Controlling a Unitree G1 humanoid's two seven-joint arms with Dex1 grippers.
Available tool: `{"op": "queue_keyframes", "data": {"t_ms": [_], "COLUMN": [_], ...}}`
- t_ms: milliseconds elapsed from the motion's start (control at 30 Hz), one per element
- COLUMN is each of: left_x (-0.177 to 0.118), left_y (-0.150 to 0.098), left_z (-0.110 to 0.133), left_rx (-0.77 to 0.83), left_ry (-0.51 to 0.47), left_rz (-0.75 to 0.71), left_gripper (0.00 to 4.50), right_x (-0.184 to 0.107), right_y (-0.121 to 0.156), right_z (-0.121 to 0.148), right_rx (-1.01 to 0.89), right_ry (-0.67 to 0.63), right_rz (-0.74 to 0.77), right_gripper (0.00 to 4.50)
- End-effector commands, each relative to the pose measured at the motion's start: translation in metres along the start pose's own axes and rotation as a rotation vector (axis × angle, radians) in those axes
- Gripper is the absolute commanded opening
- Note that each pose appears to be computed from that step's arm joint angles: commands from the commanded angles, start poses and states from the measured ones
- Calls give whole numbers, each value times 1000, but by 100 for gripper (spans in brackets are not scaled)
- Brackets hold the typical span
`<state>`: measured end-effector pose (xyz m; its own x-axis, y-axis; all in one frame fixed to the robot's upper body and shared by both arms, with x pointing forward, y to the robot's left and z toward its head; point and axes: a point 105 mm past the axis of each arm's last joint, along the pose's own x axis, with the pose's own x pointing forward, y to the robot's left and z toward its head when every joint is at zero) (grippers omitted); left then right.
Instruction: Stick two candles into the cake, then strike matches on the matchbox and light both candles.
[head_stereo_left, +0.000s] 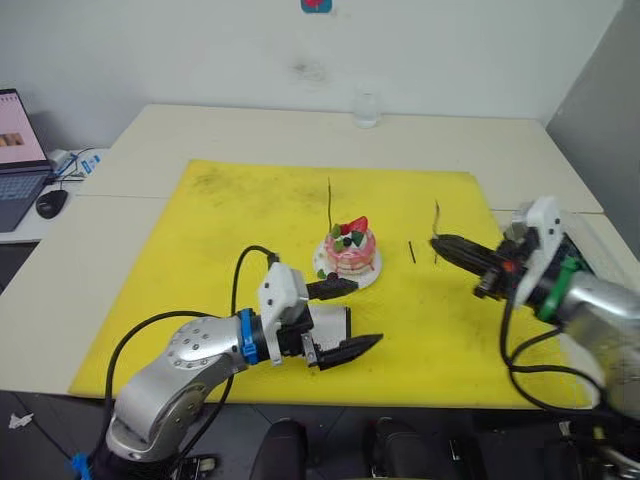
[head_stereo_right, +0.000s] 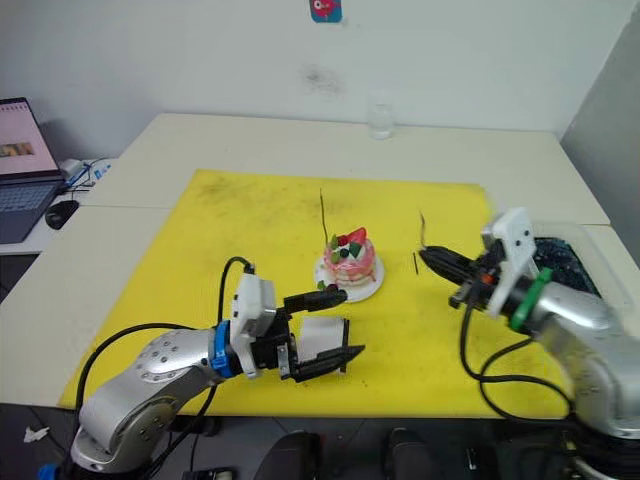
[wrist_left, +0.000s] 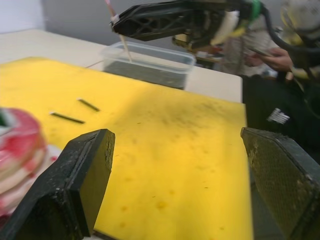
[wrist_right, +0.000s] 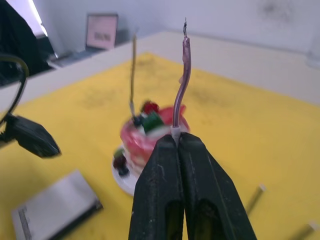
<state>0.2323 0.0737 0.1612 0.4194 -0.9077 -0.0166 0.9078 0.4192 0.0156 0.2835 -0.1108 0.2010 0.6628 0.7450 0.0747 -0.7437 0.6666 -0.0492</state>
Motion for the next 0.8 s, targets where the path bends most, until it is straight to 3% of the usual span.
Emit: {"op": "queue_keyframes", "data": {"t_ms": [33, 367, 800], "left_x": [-4, -8, -8], "left_y": [8, 25, 25], "left_z": [13, 23, 28], "left_rx": [35, 31, 62], "left_ry": [-50, -82, -72], "left_rz": [62, 148, 147], "left_gripper": [450, 450, 450], "right_x": [27, 71, 69], "right_y": [2, -5, -12], "right_z": [-3, -26, -41], "right_rx": [-134, -157, -161], "right_ry": [-107, -241, -255], "right_rz": [-24, -98, -145], "right_gripper": [3, 3, 3]}}
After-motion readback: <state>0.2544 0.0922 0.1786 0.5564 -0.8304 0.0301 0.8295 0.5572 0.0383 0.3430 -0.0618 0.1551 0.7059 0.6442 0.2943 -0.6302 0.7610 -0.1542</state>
